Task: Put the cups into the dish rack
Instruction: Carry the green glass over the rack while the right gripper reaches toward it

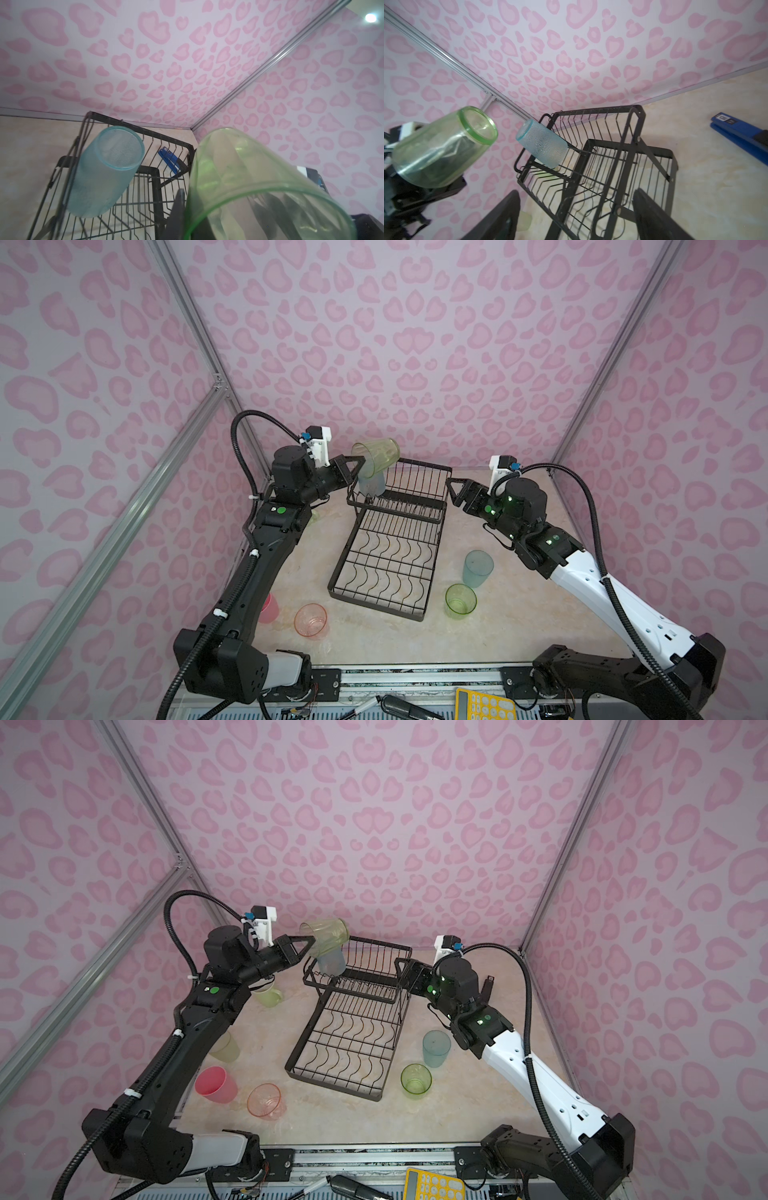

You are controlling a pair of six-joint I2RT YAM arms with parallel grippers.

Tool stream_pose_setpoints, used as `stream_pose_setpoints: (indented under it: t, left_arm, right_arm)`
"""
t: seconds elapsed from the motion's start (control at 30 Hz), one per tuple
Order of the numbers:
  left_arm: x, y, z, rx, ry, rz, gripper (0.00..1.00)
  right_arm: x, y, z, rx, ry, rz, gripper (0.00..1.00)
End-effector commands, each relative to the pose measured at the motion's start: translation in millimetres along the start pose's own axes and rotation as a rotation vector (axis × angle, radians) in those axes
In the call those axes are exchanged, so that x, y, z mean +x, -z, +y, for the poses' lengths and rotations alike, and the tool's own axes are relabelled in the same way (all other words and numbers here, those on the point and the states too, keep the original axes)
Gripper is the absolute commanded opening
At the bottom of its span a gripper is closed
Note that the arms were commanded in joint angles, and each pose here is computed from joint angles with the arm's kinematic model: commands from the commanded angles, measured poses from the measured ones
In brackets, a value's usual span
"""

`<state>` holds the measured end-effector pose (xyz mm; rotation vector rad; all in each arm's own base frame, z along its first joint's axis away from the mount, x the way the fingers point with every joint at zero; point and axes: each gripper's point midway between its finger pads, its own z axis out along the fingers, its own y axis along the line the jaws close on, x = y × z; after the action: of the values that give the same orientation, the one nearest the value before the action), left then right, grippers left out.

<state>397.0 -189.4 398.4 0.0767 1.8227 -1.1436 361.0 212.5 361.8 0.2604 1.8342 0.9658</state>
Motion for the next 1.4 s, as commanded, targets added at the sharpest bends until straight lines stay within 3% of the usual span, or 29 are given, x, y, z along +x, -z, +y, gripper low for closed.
stream_pose_setpoints:
  t: [0.0, 0.23, 0.5, 0.9, 1.37]
  left_arm:
    - [0.2, -10.7, -33.2, 0.156, -0.116, 0.001, 0.03]
    - [29.8, -27.9, -58.2, 0.252, -0.188, 0.031, 0.03]
    - [57.8, -52.4, -77.5, 0.314, -0.228, 0.085, 0.03]
    - [62.7, -71.1, -91.6, 0.348, -0.238, 0.097, 0.03]
    - [72.8, -98.2, -88.5, 0.343, -0.212, 0.111, 0.04]
  right_arm:
    - [-17.5, -3.2, 27.6, -0.145, -0.208, -0.039, 0.86]
    - [-34.8, -7.6, 41.6, -0.25, -0.443, -0.077, 0.92]
    - [-35.4, -9.1, 39.5, -0.279, -0.614, -0.074, 0.87]
    - [-17.4, -17.9, 31.7, -0.195, -0.697, 0.026, 0.84]
    - [-20.7, -21.9, 25.9, -0.19, -0.748, 0.023, 0.84]
